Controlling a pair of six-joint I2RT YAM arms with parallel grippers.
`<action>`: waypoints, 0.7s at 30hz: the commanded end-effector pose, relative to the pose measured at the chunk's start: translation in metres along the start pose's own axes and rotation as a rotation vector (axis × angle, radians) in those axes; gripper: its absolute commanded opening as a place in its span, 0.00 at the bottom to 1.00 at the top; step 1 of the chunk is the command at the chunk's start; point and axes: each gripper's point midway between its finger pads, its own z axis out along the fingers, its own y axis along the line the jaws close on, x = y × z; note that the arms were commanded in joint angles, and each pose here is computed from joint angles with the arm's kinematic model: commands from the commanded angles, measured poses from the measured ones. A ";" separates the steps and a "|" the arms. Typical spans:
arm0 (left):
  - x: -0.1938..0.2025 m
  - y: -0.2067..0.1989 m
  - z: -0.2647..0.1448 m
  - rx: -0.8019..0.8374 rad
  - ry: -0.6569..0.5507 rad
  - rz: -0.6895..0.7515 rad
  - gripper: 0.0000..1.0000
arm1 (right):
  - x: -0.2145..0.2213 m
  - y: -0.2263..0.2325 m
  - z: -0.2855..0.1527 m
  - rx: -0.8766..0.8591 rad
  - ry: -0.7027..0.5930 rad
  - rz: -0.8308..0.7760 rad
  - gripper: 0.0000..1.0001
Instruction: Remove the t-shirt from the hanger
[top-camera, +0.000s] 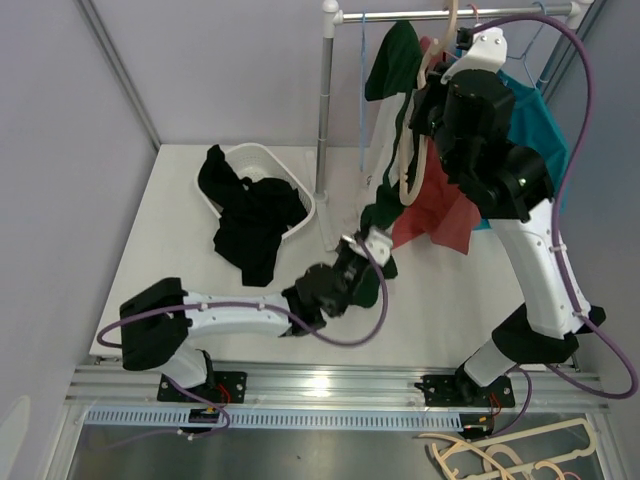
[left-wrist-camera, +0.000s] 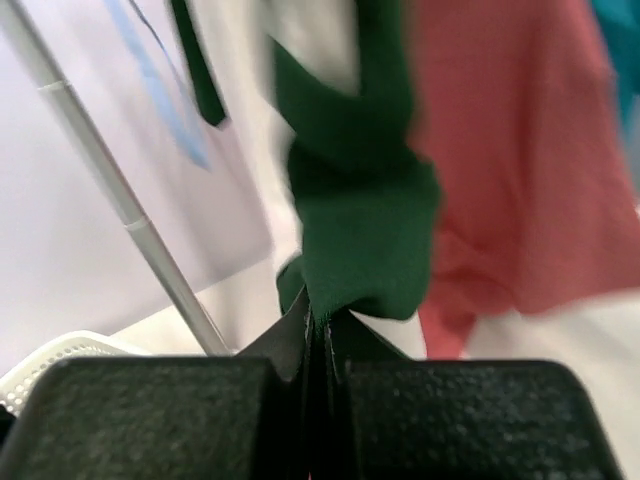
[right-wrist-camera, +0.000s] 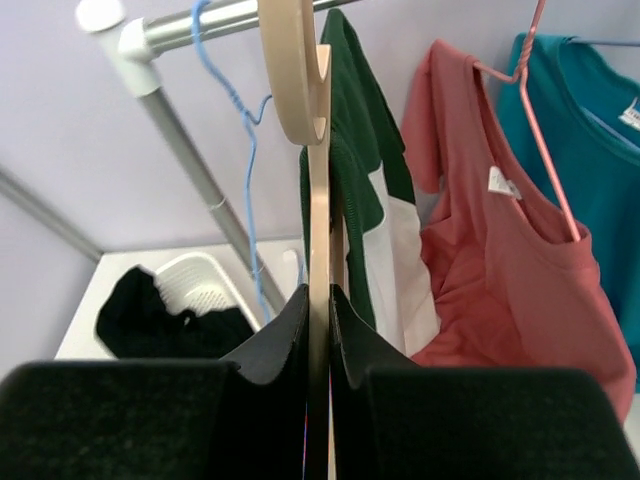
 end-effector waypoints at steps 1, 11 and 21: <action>-0.034 0.027 0.034 0.008 0.004 -0.177 0.01 | -0.027 0.003 -0.050 -0.101 -0.025 0.077 0.00; -0.069 0.073 0.095 -0.020 0.121 -0.271 0.00 | 0.057 0.000 -0.098 -0.195 0.225 0.012 0.00; -0.043 0.087 0.114 -0.083 0.272 -0.229 0.01 | 0.063 -0.030 -0.156 -0.231 0.337 -0.035 0.00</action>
